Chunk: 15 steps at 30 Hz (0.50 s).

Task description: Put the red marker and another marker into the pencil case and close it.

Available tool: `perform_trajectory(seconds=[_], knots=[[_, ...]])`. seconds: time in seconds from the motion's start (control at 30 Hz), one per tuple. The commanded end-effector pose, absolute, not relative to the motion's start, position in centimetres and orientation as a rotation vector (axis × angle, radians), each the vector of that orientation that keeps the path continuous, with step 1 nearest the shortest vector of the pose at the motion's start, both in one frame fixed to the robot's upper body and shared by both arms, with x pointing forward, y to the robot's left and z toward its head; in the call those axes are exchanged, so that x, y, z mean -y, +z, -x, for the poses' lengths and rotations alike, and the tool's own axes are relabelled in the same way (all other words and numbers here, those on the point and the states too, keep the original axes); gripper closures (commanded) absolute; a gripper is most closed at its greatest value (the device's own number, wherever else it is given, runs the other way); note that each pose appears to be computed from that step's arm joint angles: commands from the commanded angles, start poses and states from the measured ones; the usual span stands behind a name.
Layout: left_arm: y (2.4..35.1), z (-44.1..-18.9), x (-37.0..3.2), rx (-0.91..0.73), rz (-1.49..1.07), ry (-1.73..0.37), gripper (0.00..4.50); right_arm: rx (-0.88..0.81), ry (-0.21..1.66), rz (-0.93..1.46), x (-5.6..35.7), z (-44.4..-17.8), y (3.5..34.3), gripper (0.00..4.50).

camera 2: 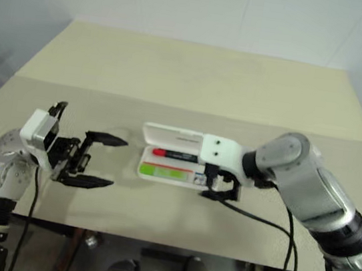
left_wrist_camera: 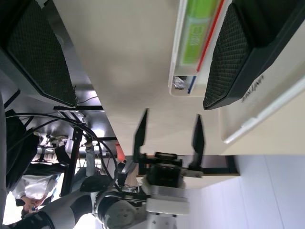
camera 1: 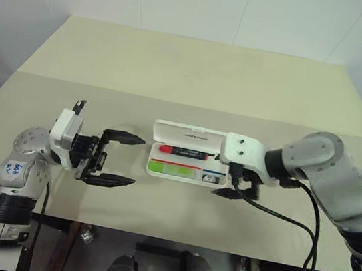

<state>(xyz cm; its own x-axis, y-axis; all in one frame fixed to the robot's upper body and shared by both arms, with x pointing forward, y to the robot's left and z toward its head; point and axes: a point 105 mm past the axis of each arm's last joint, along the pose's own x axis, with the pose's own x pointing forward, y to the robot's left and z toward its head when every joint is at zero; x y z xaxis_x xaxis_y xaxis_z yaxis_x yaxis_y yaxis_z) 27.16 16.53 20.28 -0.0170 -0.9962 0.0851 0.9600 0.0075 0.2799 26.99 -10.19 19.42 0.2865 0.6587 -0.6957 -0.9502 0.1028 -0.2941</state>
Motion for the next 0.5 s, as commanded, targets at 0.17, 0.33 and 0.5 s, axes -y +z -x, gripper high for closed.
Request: perform_trajectory(seconds=[0.17,0.33,0.5], knots=[[22.4,-30.3,-17.7,0.332,-0.21,-1.432,0.0,-0.157,1.204,0.615,11.8,-25.6,22.7,0.03],[23.2,-32.2,-18.0,0.321,-0.235,-1.398,0.0,0.006,1.116,0.529,13.9,-25.3,24.6,0.03],[24.3,-33.8,-18.1,0.318,-0.245,-1.378,0.0,0.024,1.031,0.528,15.9,-25.2,24.5,0.03]])
